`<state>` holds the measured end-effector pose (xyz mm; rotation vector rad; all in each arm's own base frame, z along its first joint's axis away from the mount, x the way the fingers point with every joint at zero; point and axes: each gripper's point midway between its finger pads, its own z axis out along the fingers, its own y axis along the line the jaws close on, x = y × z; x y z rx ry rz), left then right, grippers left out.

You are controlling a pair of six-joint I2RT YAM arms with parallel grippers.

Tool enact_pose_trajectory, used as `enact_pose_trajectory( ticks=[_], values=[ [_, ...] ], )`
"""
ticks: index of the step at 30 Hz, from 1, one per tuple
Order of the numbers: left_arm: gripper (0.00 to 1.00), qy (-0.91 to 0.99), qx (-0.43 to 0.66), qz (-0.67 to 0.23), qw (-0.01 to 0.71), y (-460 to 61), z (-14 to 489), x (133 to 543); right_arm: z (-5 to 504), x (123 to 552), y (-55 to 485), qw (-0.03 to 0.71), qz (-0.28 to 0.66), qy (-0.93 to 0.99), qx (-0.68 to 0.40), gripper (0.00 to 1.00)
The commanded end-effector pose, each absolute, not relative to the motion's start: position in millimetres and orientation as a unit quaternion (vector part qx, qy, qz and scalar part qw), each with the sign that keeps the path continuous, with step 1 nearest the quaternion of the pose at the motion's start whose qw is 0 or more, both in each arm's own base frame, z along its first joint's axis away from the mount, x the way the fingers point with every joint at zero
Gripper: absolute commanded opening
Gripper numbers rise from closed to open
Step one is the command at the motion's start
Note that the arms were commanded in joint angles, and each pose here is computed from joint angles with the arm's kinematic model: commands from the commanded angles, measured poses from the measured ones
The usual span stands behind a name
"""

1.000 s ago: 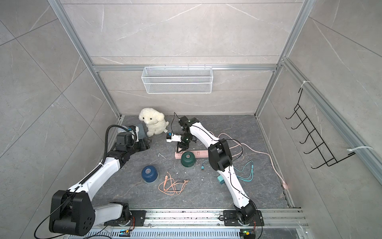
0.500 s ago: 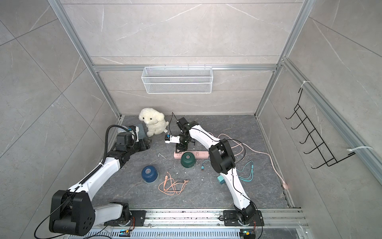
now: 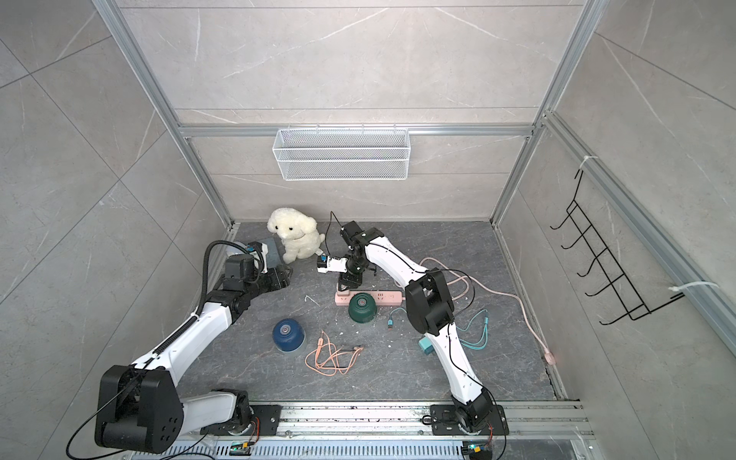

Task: Charge the cordless meat grinders
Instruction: Insert the plug into the socket.

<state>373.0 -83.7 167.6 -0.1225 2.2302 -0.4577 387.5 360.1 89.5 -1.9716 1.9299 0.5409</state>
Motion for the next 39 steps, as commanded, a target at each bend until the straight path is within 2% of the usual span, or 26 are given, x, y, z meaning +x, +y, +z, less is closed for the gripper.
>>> enact_pose_trajectory(
  ticks=[1,6,8,15,19,22,29,39],
  values=[
    [0.75,0.881,-0.049,-0.188,0.431,-83,176,375,102,383,352,0.152,0.181,0.678,-0.696,0.44],
    [0.75,0.883,-0.049,-0.183,0.429,-81,173,373,95,377,351,0.133,0.188,0.680,-0.696,0.26],
    [0.75,0.882,-0.049,-0.183,0.431,-81,175,373,92,376,351,0.125,0.186,0.680,-0.698,0.24],
    [0.75,0.884,-0.048,-0.181,0.429,-81,172,374,84,372,351,0.110,0.181,0.681,-0.701,0.28],
    [0.75,0.884,-0.048,-0.180,0.429,-81,172,374,80,373,351,0.111,0.169,0.680,-0.704,0.40],
    [0.75,0.885,-0.047,-0.179,0.427,-81,170,374,92,376,356,0.132,0.173,0.678,-0.702,0.44],
    [0.75,0.883,-0.046,-0.180,0.431,-81,172,373,109,379,363,0.144,0.182,0.679,-0.697,0.49],
    [0.75,0.885,-0.046,-0.178,0.428,-80,170,371,92,371,359,0.090,0.196,0.690,-0.691,0.51]
  ],
)
